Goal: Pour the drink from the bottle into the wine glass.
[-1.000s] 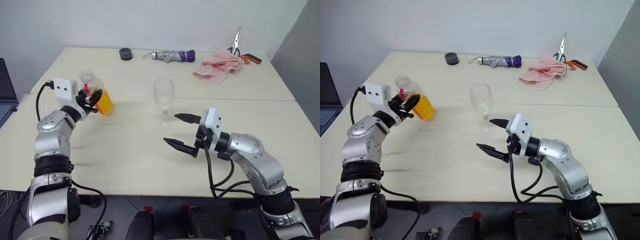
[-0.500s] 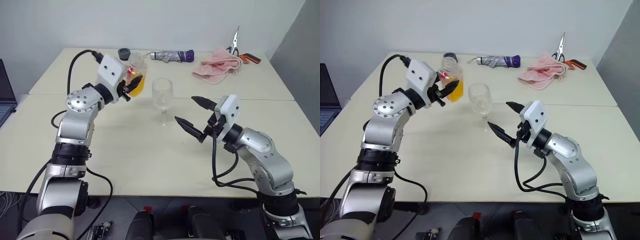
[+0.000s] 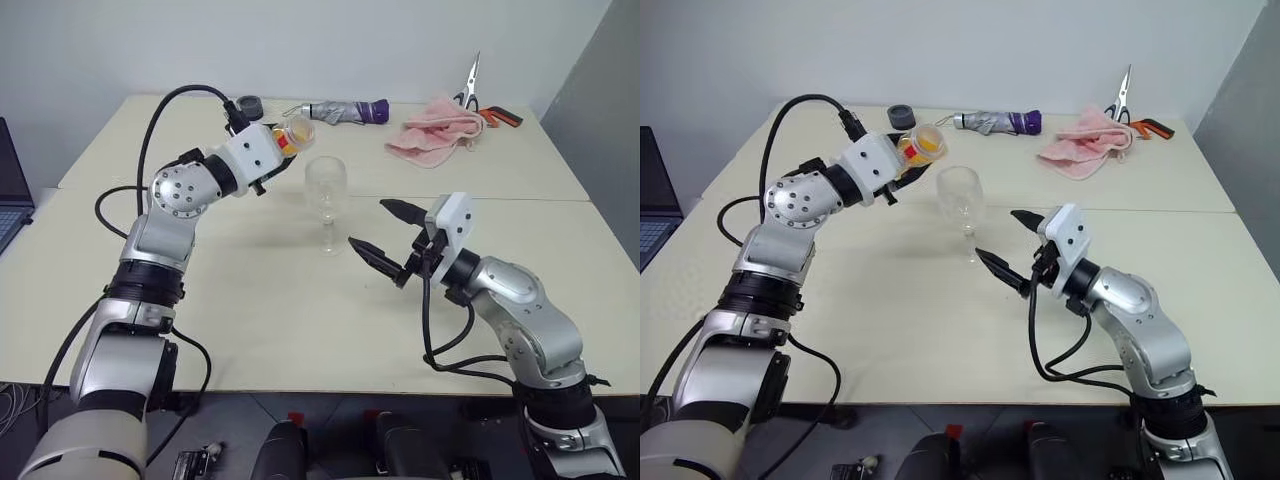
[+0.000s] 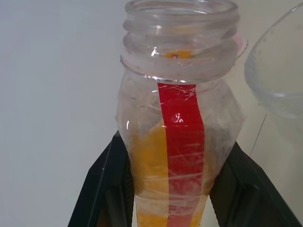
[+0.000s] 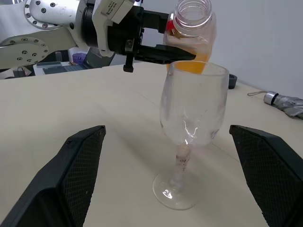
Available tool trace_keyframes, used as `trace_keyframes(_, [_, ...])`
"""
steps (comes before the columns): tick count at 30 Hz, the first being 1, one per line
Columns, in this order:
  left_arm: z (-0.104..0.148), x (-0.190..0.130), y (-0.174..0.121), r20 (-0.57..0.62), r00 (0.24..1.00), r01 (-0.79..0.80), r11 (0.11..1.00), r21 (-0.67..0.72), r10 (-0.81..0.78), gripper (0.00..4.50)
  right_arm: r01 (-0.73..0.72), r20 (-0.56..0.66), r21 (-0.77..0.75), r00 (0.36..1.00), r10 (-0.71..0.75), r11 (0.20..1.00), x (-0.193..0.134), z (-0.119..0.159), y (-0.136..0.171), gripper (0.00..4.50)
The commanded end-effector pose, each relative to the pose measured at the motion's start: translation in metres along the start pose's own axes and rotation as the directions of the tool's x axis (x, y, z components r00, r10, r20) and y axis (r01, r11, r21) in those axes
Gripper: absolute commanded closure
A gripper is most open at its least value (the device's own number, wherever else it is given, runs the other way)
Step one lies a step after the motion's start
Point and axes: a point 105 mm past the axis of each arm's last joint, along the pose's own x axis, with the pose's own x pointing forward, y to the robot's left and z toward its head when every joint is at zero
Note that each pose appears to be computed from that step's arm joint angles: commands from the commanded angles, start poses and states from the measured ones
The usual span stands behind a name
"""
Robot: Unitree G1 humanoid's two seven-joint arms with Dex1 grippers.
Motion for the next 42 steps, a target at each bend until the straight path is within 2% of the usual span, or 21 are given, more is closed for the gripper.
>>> trace_keyframes(1, [0.018,0.0,0.021,0.063,0.997,-0.06,0.988,0.143,0.051,2.83,-0.026,0.052,-0.019,0.998,0.027,0.999,0.003,0.015,0.003,0.0])
trace_keyframes(10, [0.019,0.003,0.024,0.074,0.996,-0.061,0.95,0.306,0.04,2.83,-0.03,0.053,-0.02,0.998,0.031,0.999,0.006,0.016,0.004,0.0])
trace_keyframes(22, [0.023,0.008,0.027,0.095,0.994,-0.084,0.893,0.443,0.046,2.83,-0.031,0.054,-0.023,0.998,0.032,0.999,0.006,0.016,0.004,0.0])
trace_keyframes(42, [0.034,0.016,0.038,0.13,0.989,-0.126,0.822,0.555,0.064,2.83,-0.034,0.047,-0.017,0.998,0.035,0.999,0.006,0.013,0.006,0.0])
